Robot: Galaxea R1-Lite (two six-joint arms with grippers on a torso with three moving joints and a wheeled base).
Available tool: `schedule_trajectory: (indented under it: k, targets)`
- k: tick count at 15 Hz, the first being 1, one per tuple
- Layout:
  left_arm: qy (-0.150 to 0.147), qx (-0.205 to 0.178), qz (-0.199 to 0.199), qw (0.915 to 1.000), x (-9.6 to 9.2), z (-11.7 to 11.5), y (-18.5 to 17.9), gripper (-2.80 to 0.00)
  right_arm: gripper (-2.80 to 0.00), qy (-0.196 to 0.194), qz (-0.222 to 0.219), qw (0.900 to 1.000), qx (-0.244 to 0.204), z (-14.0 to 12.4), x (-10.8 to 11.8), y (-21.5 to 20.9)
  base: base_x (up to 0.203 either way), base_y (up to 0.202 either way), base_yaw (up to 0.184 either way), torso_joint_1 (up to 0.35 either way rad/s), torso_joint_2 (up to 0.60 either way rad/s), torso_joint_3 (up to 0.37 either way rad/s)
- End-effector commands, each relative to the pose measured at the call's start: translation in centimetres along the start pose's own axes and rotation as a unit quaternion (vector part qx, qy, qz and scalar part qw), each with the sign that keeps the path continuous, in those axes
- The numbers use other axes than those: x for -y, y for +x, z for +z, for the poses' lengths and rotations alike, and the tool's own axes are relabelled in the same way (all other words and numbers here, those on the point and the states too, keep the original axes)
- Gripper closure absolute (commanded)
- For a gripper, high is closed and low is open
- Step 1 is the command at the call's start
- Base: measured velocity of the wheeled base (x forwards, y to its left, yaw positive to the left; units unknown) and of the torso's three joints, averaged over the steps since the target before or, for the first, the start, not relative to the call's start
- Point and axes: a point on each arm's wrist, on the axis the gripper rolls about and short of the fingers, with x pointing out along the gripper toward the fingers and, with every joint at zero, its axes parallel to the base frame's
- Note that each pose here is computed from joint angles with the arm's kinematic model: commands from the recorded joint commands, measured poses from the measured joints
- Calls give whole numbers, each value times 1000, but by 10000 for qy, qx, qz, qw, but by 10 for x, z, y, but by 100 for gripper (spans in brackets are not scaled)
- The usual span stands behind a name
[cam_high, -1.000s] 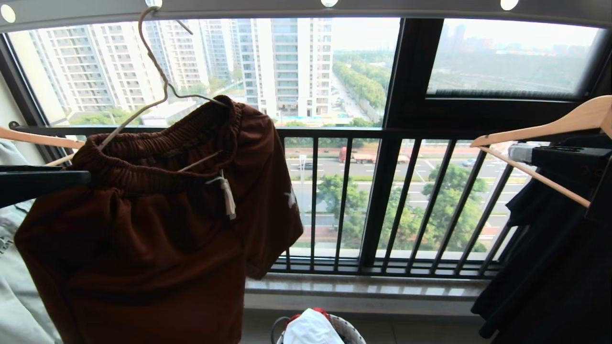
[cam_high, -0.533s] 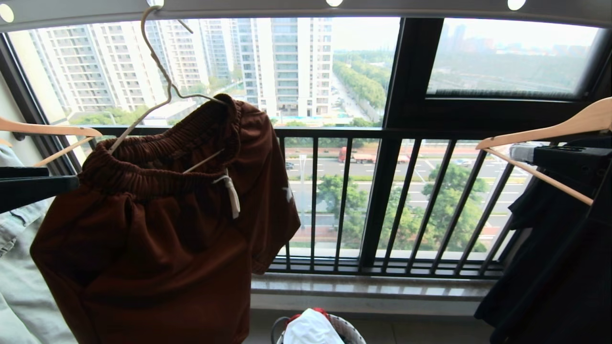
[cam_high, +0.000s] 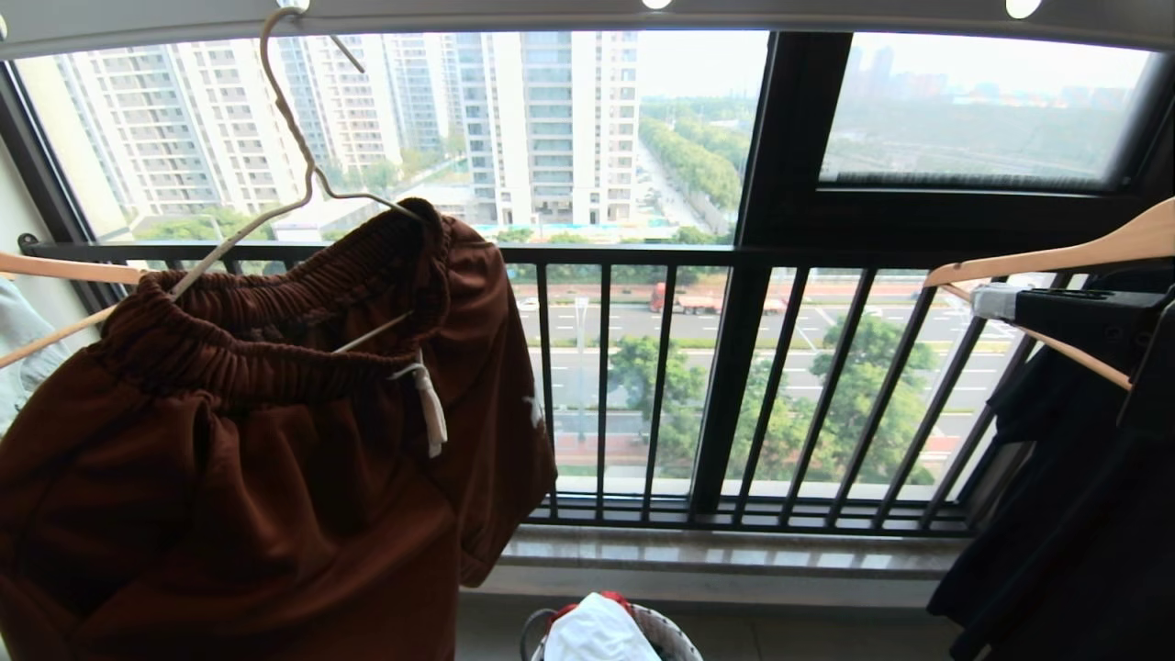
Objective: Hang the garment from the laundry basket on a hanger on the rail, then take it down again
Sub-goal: Take the clothes off the clothes rack
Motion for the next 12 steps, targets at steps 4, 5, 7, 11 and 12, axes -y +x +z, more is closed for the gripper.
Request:
schedule_trajectory:
  k: [4,5,7,11,12]
  targets:
    - [25,239,-1334,9908,38,-16,-30,0,0,19,-594,9981,-145,-4,1,-34,0,0,0,0,0,0]
    - [-16,199,-1588,9871,38,-17,-33,0,0,11,-859,9961,-208,-3,2,-42,0,0,0,0,0,0]
    - [-128,121,-2034,9789,38,-20,-41,0,0,-1,-1218,9922,-271,-5,2,-67,0,0,0,0,0,0]
    - [-336,141,-2238,9740,40,-27,-59,0,0,-2,-2042,9785,-294,-16,3,-114,0,0,0,0,0,0]
    - [-351,173,-2228,9741,44,-31,-64,0,0,15,-2277,9733,-286,-19,3,-126,0,0,0,0,0,0]
